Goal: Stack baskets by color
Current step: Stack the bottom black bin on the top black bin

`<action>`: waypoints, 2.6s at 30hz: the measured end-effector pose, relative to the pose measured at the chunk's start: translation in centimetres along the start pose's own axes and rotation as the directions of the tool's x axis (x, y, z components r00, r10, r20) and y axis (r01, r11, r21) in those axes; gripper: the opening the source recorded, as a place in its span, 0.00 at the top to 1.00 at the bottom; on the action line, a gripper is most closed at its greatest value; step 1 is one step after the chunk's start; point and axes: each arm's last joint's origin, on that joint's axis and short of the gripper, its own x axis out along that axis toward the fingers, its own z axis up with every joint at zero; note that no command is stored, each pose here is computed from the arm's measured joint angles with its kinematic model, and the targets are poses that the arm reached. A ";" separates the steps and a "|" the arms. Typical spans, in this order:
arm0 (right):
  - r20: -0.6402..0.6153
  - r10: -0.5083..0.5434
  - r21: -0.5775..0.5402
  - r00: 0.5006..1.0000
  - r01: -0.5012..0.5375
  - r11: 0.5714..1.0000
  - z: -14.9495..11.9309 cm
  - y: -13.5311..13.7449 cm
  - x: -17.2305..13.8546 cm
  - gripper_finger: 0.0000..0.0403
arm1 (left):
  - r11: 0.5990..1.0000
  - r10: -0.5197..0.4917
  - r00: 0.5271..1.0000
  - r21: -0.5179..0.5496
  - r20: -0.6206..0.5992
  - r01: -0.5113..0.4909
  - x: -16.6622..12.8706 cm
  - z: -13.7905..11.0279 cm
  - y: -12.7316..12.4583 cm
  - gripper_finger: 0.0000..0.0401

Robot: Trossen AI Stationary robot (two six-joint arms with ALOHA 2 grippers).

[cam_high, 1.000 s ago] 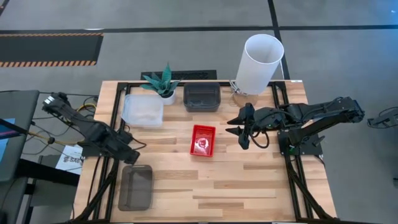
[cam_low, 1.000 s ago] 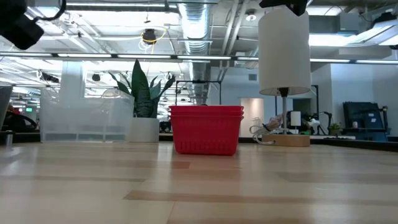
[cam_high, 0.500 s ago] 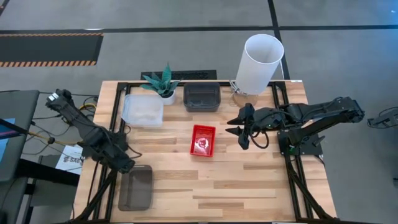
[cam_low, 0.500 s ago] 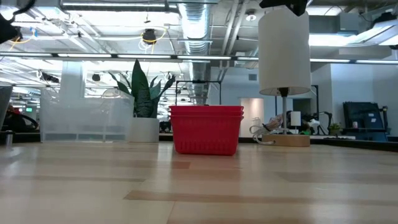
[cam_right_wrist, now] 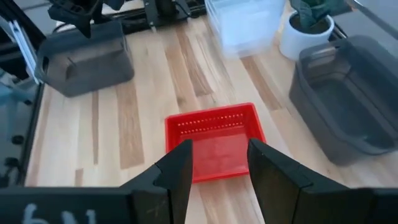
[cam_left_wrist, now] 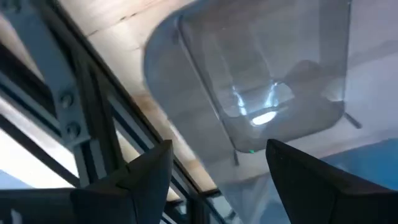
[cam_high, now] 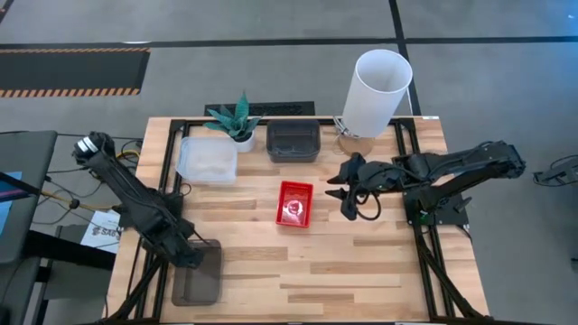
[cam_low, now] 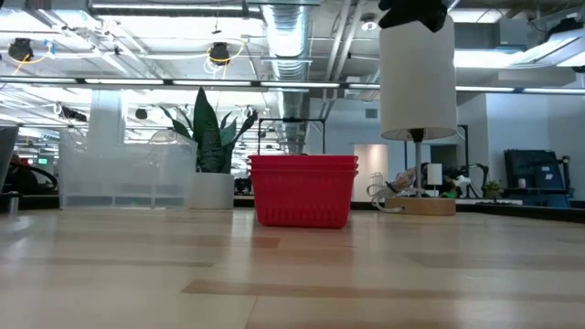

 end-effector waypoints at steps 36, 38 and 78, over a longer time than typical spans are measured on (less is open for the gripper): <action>0.260 0.179 -0.095 0.949 -0.159 0.983 1.5 -2.5 -8.4 0.57 | 0.755 -0.614 0.694 0.534 0.374 0.380 -9.9 2.6 -4.9 1.00; 0.311 0.180 -0.087 0.933 -0.161 0.983 1.9 -2.6 -8.7 0.57 | 0.707 -0.667 0.615 0.617 0.421 0.345 -12.5 3.4 -5.3 1.00; 0.123 -0.167 0.274 0.978 0.128 0.953 1.9 -5.1 -2.5 0.65 | 0.277 -0.390 0.633 0.741 0.668 -0.611 -26.8 39.5 -12.7 1.00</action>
